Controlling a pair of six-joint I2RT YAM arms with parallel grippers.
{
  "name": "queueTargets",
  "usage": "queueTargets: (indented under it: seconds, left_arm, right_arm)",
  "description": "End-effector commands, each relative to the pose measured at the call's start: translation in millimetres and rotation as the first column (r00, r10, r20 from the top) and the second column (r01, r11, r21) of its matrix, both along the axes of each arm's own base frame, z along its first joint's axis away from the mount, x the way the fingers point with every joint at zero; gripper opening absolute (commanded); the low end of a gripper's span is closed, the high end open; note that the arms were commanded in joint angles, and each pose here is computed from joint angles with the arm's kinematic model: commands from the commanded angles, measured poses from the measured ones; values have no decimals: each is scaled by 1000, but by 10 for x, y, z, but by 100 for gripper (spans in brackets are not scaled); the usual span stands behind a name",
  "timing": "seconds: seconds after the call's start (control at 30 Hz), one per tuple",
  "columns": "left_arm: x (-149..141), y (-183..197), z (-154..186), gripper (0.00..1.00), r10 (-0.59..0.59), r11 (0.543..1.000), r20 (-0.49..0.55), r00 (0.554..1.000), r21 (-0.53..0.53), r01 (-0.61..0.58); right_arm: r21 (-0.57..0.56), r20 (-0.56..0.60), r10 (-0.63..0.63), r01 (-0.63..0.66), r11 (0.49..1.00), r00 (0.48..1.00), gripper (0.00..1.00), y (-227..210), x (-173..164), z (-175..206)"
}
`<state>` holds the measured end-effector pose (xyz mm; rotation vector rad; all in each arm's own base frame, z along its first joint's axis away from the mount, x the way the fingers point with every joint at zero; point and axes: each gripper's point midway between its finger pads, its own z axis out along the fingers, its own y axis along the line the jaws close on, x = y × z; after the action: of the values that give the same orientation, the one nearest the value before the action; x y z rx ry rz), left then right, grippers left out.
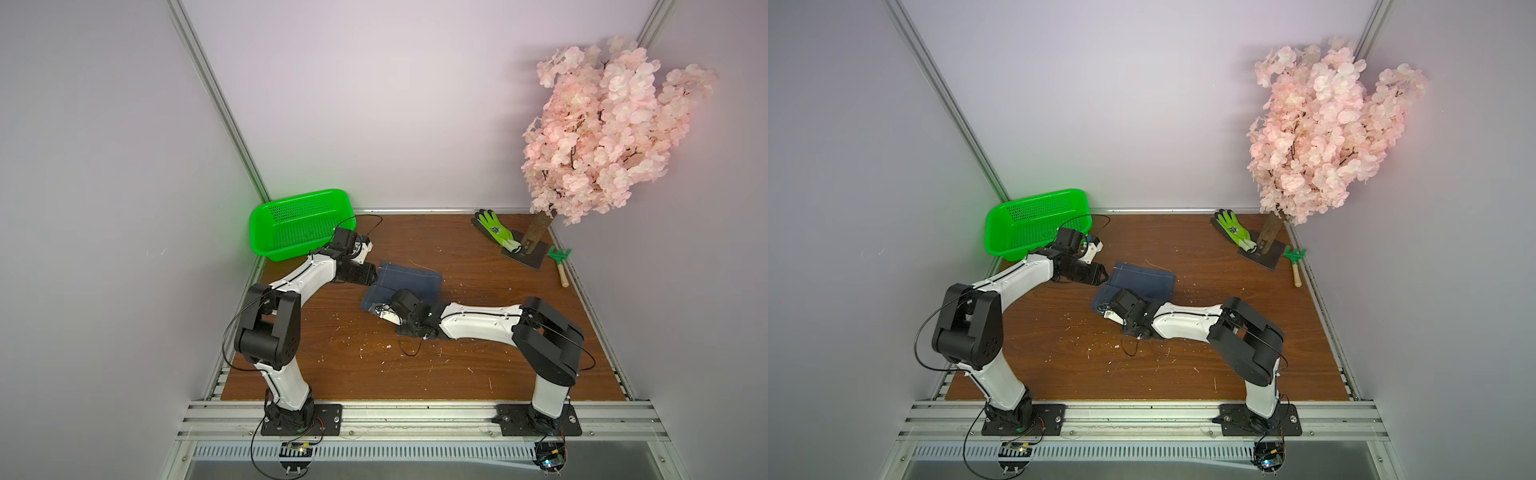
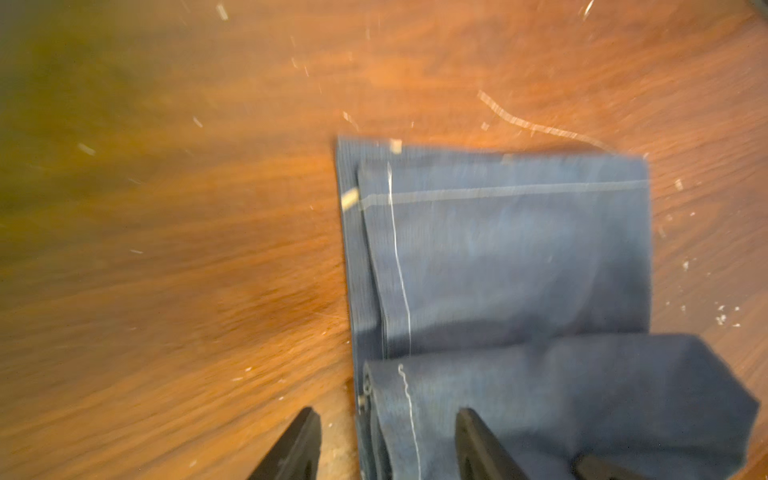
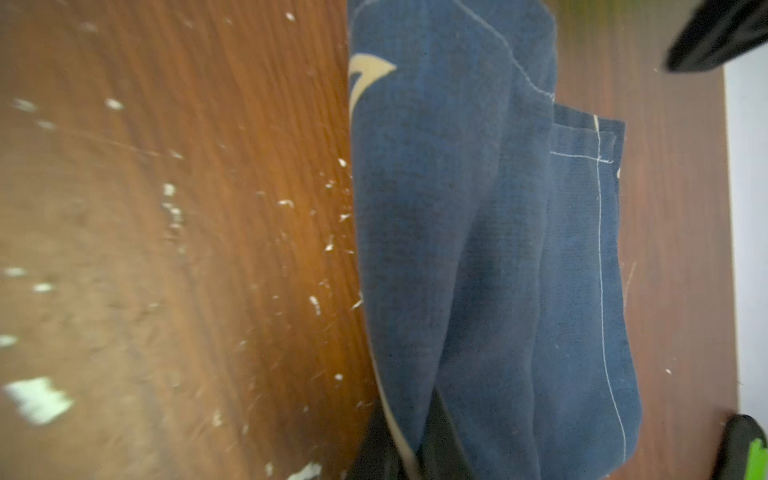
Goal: Roll up the pillowcase
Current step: Roll the pillowcase at the center of the board.
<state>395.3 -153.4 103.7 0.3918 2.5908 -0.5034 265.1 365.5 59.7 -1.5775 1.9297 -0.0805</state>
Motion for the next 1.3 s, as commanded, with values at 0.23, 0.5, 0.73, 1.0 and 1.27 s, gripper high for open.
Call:
queueTargets:
  seconds: [0.23,0.5,0.73,1.0,1.27]
  left_arm:
    - [-111,468,339,59,87,993,58,995,69,-91]
    - [-171,538,430,60,104,991,74,992,72,-109]
    - [-350,559,350,60,109,991,47,993,67,-112]
    - [-516,623,290,60,138,987,26,990,76,-140]
    - [-721,621,143,60,159,986,-25,987,53,-157]
  right_arm:
    - [246,-627,143,21,969,766,9,356,-1011,287]
    - [273,-723,144,87,958,675,17,485,-676,352]
    - [287,-699,136,101,952,702,24,494,-176,322]
    - [325,-622,100,140,935,776,35,468,344,345]
    - [333,-531,46,158,930,846,37,461,662,261]
